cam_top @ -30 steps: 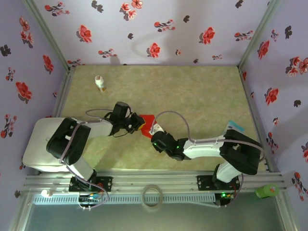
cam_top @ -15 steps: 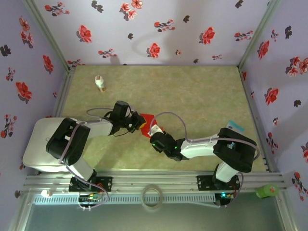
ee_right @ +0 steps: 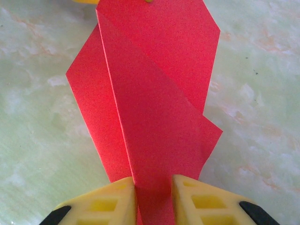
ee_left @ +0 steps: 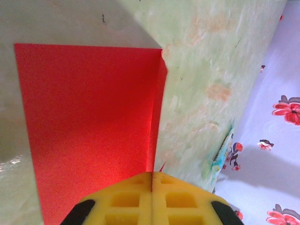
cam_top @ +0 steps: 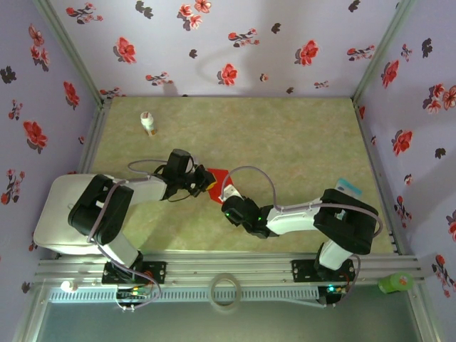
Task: Fold a paper plane with a square sheet of paper (pick it up from the middle)
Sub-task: Fourth fold the wing at the center of the table.
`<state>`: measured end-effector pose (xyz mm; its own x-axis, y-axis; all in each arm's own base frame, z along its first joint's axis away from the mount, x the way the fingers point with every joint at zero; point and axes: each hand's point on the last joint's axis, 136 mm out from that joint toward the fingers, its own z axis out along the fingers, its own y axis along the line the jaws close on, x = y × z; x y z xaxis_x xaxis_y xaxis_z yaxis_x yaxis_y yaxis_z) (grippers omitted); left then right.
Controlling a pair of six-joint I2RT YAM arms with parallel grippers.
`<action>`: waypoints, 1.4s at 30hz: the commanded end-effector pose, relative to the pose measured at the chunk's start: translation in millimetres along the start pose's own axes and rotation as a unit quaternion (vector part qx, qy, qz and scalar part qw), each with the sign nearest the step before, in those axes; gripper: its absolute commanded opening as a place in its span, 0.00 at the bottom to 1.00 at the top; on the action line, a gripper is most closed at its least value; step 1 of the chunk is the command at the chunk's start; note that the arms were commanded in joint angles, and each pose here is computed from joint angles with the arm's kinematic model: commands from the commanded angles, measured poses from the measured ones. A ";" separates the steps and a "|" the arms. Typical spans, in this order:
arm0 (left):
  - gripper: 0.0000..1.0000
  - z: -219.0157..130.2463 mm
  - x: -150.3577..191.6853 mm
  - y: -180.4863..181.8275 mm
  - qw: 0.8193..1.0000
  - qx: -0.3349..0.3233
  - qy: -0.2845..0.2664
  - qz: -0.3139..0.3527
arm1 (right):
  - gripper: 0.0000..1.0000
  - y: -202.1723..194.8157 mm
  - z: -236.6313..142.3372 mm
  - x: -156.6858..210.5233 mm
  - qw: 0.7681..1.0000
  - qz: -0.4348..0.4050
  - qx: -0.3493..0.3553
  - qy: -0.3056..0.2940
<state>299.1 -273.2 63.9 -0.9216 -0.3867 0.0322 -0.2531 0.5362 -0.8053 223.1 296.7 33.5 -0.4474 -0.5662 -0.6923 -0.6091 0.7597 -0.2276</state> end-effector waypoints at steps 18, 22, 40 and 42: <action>0.02 -4.2 -2.7 -21.5 1.000 0.025 -0.002 0.010 | 0.17 -5.9 0.5 -5.1 0.999 0.024 0.023 -0.024; 0.02 -3.6 -2.9 -21.1 1.000 0.025 -0.001 0.010 | 0.11 -4.4 0.3 -4.8 0.999 0.028 0.017 -0.024; 0.46 -31.8 -17.3 -21.5 0.998 -0.013 -0.046 0.033 | 0.05 3.3 13.5 4.2 0.993 0.109 -0.044 -0.007; 0.47 -33.3 -17.7 -21.3 0.998 -0.015 -0.046 0.033 | 0.05 3.6 15.5 5.3 0.992 0.119 -0.051 -0.004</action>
<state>306.7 -259.2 93.3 -0.9102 -0.4120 -0.0412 -0.2174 0.5603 -0.7992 230.5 300.2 27.1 -0.5422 -0.4111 -0.7329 -0.5599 0.8271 -0.0497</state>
